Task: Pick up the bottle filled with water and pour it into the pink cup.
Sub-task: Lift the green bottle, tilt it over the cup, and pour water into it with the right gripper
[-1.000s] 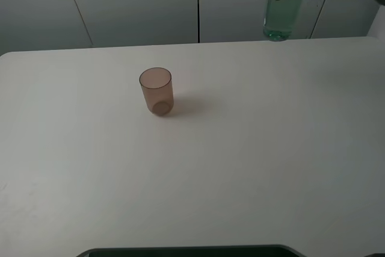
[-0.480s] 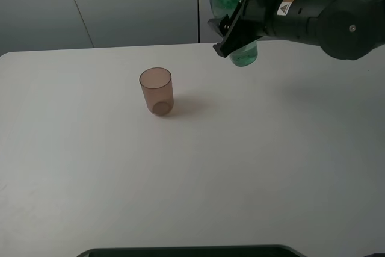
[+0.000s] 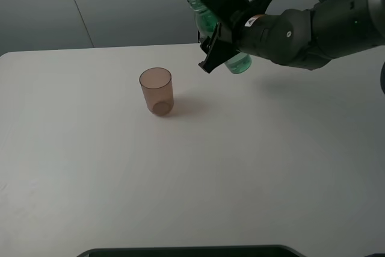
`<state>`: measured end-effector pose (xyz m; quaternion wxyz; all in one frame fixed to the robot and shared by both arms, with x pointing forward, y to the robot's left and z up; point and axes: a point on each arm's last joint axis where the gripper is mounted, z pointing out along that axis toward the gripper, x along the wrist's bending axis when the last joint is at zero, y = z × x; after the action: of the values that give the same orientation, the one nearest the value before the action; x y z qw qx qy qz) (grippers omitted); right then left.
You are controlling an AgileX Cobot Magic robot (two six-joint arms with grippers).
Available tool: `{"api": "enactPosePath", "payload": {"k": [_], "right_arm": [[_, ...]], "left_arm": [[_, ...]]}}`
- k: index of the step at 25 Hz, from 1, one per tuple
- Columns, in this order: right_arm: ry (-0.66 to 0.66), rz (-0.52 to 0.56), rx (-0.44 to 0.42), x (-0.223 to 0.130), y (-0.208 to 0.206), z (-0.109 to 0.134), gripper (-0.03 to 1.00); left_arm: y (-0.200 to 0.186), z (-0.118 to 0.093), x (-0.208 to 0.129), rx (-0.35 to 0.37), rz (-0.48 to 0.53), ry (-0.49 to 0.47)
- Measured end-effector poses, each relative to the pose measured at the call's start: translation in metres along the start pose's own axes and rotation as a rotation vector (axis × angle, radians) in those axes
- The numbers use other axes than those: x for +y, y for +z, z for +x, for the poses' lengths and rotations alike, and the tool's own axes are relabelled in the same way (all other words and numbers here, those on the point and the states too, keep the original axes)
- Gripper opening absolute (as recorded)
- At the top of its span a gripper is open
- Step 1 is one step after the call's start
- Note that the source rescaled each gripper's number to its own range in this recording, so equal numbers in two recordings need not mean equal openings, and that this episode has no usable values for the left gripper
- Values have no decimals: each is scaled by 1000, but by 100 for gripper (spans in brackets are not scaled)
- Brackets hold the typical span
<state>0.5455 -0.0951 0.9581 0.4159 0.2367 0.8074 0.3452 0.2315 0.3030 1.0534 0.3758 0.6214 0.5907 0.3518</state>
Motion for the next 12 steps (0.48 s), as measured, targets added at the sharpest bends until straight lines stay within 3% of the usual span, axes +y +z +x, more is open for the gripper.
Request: {"api": "enactPosePath", "payload": {"k": [12], "right_arm": [[-293, 34, -72, 12, 16, 7, 0]], "left_arm": [[-1, 6, 0, 63, -3, 33]]}}
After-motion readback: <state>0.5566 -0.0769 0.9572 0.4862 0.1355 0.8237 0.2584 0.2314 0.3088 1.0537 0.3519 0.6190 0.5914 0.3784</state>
